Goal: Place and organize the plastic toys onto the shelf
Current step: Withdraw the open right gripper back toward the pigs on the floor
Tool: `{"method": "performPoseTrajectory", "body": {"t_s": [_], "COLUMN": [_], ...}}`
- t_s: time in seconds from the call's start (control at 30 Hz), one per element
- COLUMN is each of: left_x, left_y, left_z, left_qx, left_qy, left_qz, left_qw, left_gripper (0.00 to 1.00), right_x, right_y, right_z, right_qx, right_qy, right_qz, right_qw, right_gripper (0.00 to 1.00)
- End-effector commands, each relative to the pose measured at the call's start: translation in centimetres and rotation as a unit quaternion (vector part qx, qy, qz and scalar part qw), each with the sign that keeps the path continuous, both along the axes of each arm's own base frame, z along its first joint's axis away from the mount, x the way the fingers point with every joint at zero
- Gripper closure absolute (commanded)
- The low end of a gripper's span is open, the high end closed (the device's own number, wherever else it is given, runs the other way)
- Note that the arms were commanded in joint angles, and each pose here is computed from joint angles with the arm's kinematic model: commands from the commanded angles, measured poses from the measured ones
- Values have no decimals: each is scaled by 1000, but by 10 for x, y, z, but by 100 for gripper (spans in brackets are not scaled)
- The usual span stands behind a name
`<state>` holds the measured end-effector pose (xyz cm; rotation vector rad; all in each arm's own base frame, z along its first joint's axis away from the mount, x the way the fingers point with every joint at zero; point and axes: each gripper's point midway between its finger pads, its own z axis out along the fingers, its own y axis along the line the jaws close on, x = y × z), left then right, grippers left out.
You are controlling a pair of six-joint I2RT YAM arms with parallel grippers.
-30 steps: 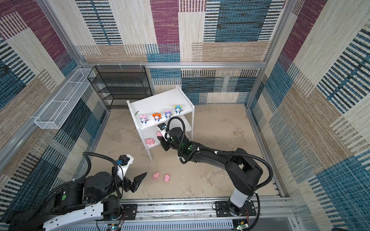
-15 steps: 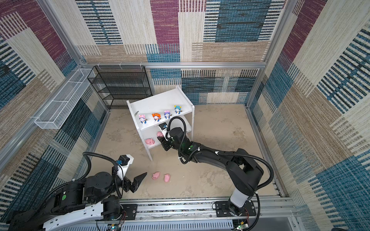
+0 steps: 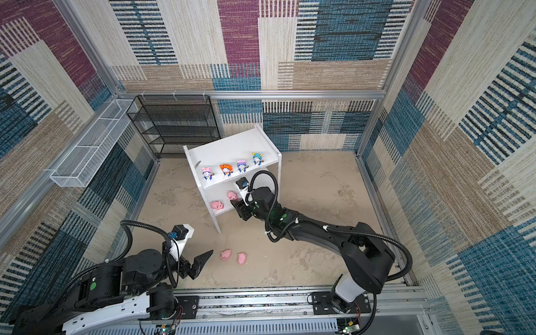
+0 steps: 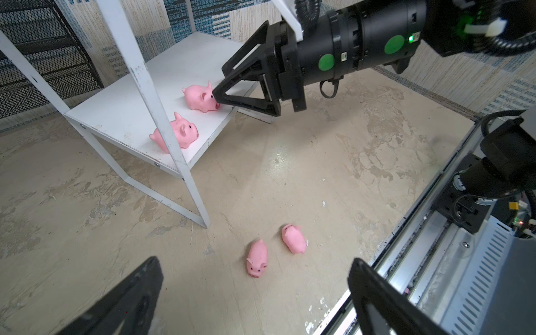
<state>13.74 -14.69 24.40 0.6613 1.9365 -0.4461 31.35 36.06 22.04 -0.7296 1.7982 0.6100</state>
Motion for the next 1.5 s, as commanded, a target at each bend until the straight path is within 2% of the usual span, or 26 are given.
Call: {"method": "performPoseTrajectory", "body": {"t_s": [0.0, 0.1, 0.23, 0.5, 0.67, 1.03, 1.17, 1.3, 1.47], "left_x": [1, 1, 0, -1, -2, -3, -3, -3, -3], "left_y": [-2, -4, -7, -16, -17, -16, -18, -19, -17], "left_z": [2, 0, -2, -7, -9, -6, -6, -6, -6], "left_qx": [2, 2, -5, -16, -20, -27, -29, -30, -32], "left_qy": [-7, -5, -1, 9, 15, 10, 9, 9, 10], "left_qz": [-4, -6, -8, -16, -18, -20, -21, -22, -21], "left_qw": [1000, 1000, 1000, 1000, 1000, 999, 999, 999, 999], "left_gripper": [0, 0, 0, 0, 0, 0, 0, 0, 0], "right_x": [-13, -31, -59, -105, -129, -146, -139, -130, -133], "right_y": [-9, -23, -38, -32, -19, -12, -24, -50, -76], "right_z": [5, -11, -36, -111, -140, -183, -193, -204, -217], "right_qx": [18, 1, -6, -54, -70, -154, -166, -187, -211], "right_qy": [10, 37, 77, 180, 203, 213, 222, 231, 237], "right_qz": [0, -4, -22, -26, 11, -14, -69, -152, -186], "right_qw": [1000, 999, 997, 982, 977, 965, 958, 943, 930], "right_gripper": [38, 28, 0, 0, 0, 0, 0, 0, 0]}}
